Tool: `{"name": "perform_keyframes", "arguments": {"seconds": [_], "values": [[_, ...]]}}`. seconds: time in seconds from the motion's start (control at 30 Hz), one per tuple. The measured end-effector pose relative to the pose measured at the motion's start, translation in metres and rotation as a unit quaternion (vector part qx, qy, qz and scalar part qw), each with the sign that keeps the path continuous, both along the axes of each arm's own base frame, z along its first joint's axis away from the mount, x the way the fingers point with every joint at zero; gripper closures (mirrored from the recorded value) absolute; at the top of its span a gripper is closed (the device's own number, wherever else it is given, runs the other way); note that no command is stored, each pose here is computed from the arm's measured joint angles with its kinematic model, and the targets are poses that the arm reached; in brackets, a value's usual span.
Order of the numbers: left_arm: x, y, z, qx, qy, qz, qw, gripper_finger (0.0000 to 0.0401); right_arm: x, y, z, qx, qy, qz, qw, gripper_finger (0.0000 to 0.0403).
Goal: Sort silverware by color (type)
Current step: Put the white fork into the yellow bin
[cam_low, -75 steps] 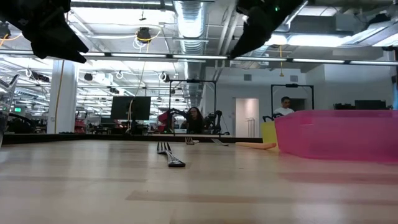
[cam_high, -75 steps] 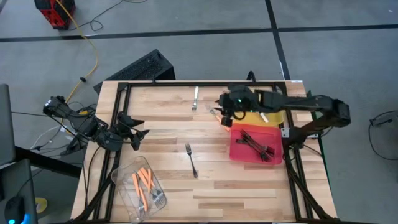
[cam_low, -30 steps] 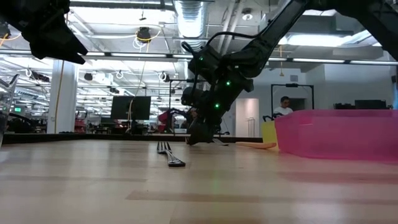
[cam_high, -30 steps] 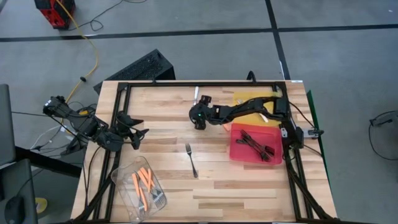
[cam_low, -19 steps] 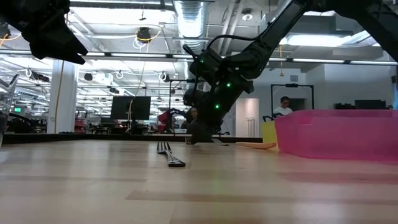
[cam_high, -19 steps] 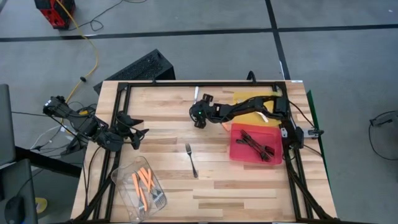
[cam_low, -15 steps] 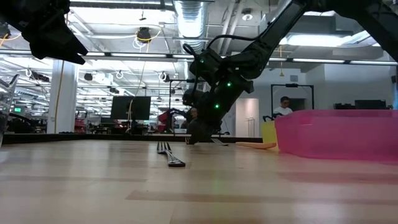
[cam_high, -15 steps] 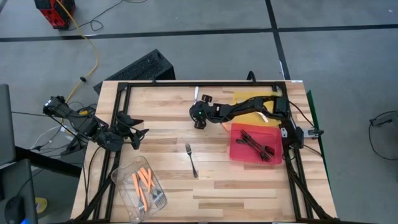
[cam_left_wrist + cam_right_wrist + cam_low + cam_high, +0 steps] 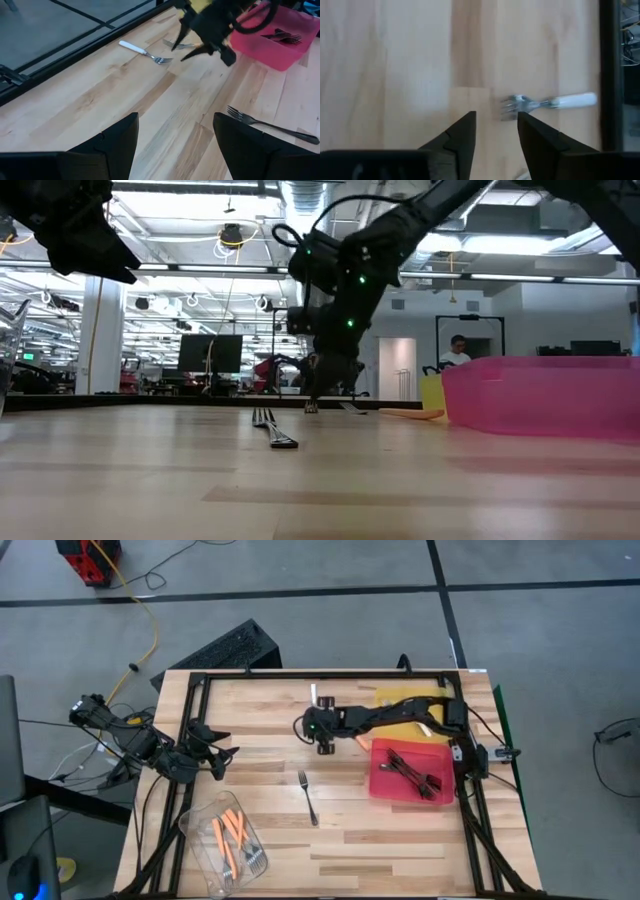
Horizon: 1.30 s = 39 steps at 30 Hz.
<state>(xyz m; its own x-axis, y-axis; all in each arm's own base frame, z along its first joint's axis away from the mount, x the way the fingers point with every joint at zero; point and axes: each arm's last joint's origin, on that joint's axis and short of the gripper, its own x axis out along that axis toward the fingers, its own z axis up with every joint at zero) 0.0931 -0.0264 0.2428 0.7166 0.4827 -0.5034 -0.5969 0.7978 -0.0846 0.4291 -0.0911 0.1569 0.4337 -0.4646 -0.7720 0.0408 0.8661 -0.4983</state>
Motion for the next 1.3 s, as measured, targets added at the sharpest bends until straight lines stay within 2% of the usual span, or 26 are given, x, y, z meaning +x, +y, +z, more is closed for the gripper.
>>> {"name": "perform_keyframes", "arguments": {"seconds": [0.1,0.33,0.77,0.97,1.1,1.3], "values": [[0.0,0.0,0.0,0.002,-0.001,0.002,1.0,0.0159,0.001,-0.006,0.011,0.018,0.008,0.007,1.0,0.0222],[0.0,0.0,0.0,0.003,-0.001,0.001,1.0,0.0159,0.002,-0.009,0.011,0.067,0.001,0.037,0.997,0.0206],[0.0,0.0,0.0,0.003,0.0,0.001,1.0,0.0159,0.002,-0.024,0.012,0.064,-0.03,0.017,0.997,0.0206],[0.0,0.0,0.0,0.003,-0.001,0.001,1.0,0.0159,0.001,-0.025,0.009,0.074,-0.031,0.013,0.997,0.0206],[0.0,0.0,0.0,0.003,0.0,0.001,1.0,0.0159,0.002,-0.027,0.001,0.059,-0.018,0.016,0.998,0.0204],[0.0,0.0,0.0,0.003,0.0,0.001,1.0,0.0159,0.001,-0.025,0.002,0.071,-0.018,0.016,0.997,0.0181]]}}
